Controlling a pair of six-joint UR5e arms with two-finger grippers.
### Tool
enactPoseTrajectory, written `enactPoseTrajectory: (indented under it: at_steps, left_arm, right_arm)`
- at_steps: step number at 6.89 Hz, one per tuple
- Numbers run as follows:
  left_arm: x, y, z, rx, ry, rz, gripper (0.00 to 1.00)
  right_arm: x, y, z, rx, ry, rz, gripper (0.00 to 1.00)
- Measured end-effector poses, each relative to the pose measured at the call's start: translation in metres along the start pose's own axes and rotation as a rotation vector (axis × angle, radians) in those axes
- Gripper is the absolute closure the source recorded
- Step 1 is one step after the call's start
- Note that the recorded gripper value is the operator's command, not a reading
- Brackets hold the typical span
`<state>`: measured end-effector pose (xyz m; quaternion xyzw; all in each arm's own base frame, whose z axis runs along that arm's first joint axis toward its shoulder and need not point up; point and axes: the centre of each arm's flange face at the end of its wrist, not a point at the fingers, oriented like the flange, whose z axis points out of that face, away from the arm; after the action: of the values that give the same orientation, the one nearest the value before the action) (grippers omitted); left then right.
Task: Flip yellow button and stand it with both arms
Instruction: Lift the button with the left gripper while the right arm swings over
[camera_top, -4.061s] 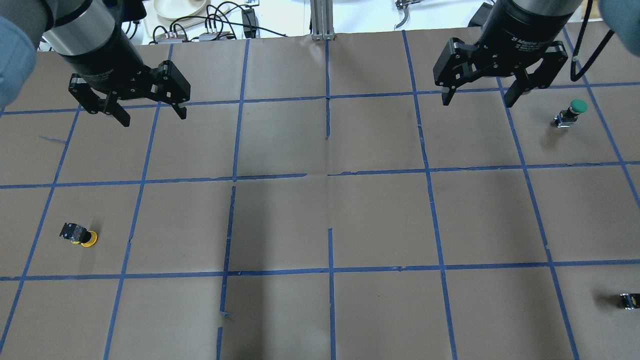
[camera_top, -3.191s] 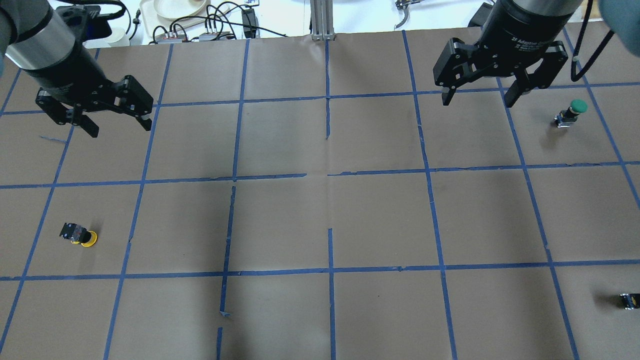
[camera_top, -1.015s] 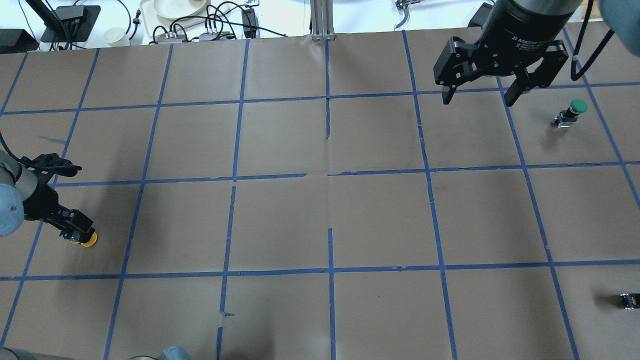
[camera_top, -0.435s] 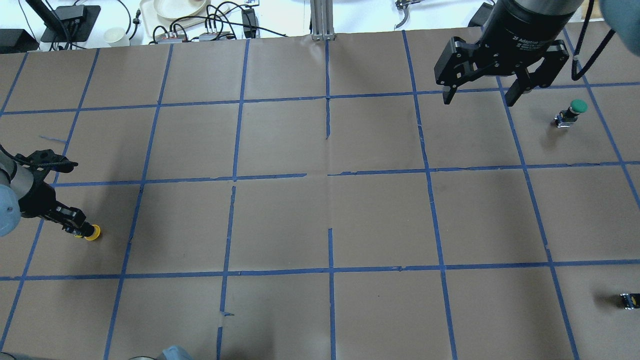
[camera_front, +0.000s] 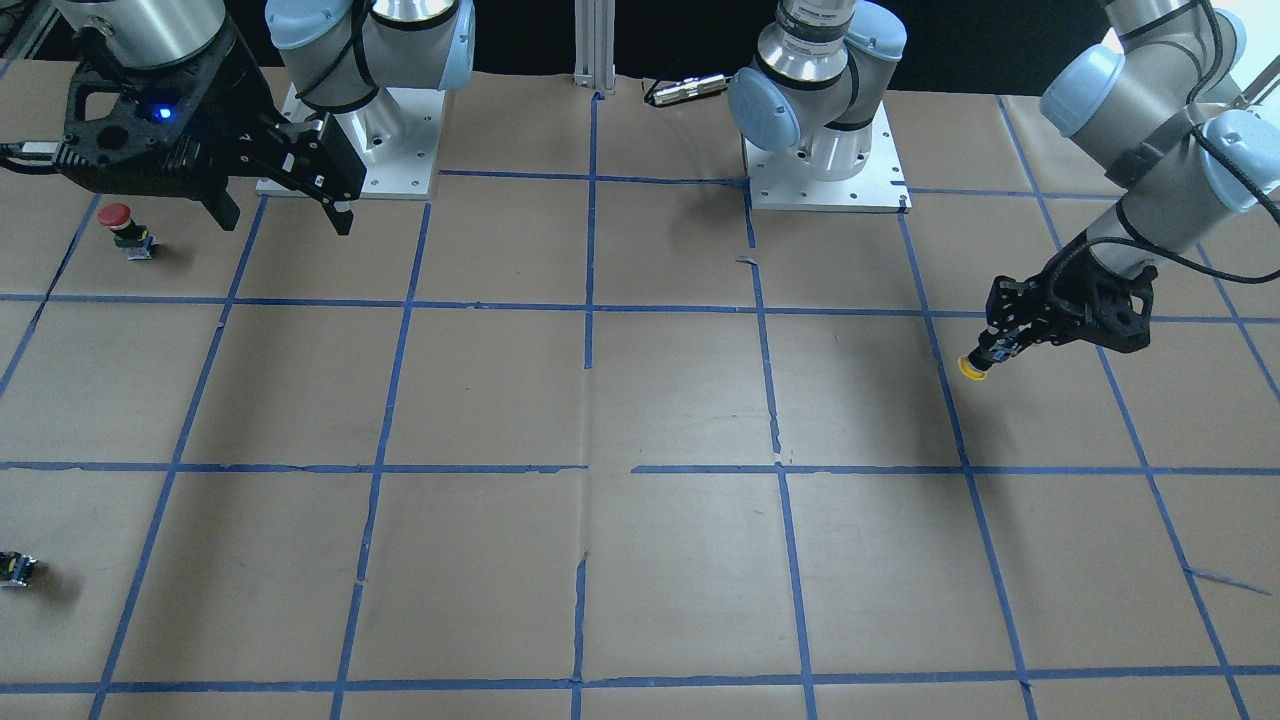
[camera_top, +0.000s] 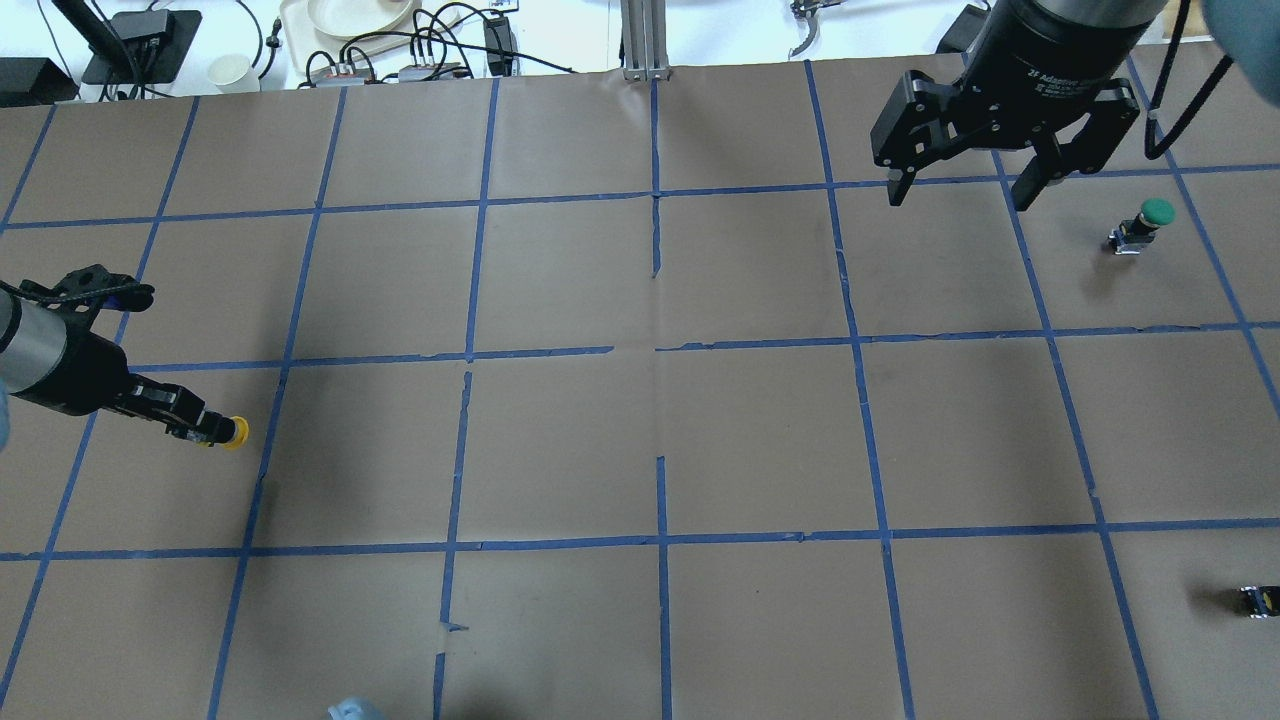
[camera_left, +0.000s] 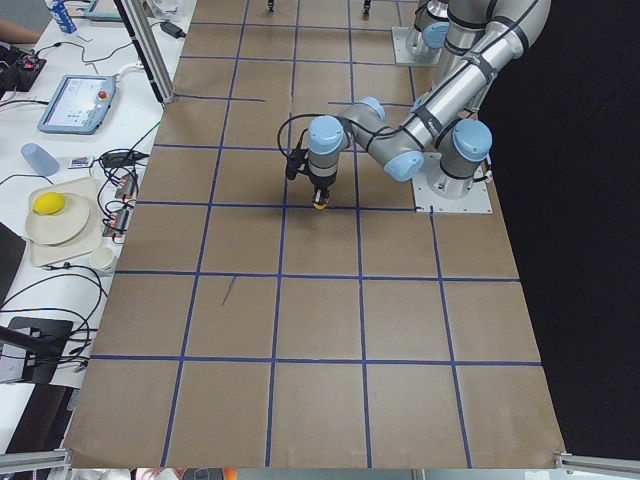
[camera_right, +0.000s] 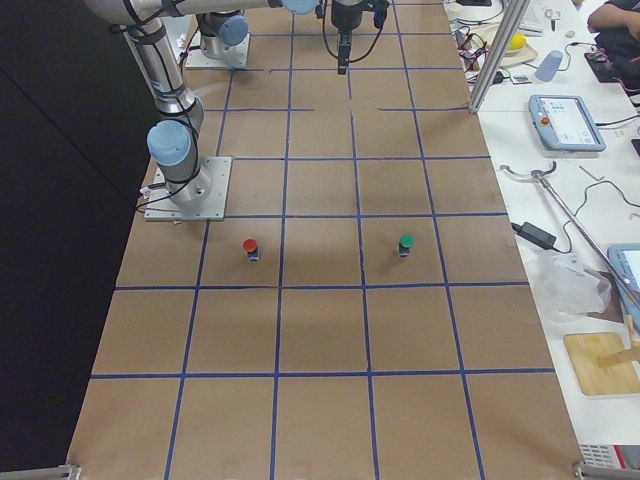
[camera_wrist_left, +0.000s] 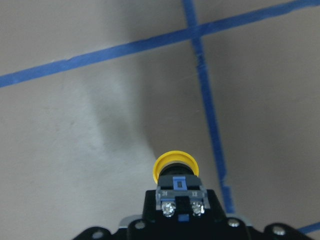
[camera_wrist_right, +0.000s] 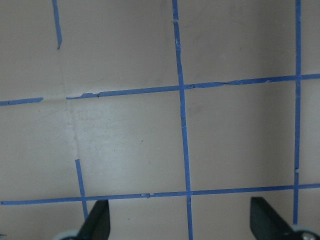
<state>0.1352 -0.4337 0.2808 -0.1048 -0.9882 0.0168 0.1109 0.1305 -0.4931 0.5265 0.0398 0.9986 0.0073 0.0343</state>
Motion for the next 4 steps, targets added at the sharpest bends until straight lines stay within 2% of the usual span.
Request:
enactPoseTrajectory:
  at_steps: [1,2,4]
  left_arm:
    - [0.033,-0.008,-0.003,0.042,0.101,-0.003,0.95]
    - [0.064,-0.017,-0.003,0.085,0.21,-0.003,0.95]
    - [0.122,-0.033,-0.001,0.185,0.47,-0.002,0.95]
  right_arm:
    - [0.012,-0.004,0.0,-0.012,-0.055,0.036,0.0]
    - [0.035,-0.01,0.0,-0.044,-0.141,0.101,0.0]
    - [0.079,-0.012,0.004,-0.156,-0.358,0.256,0.0]
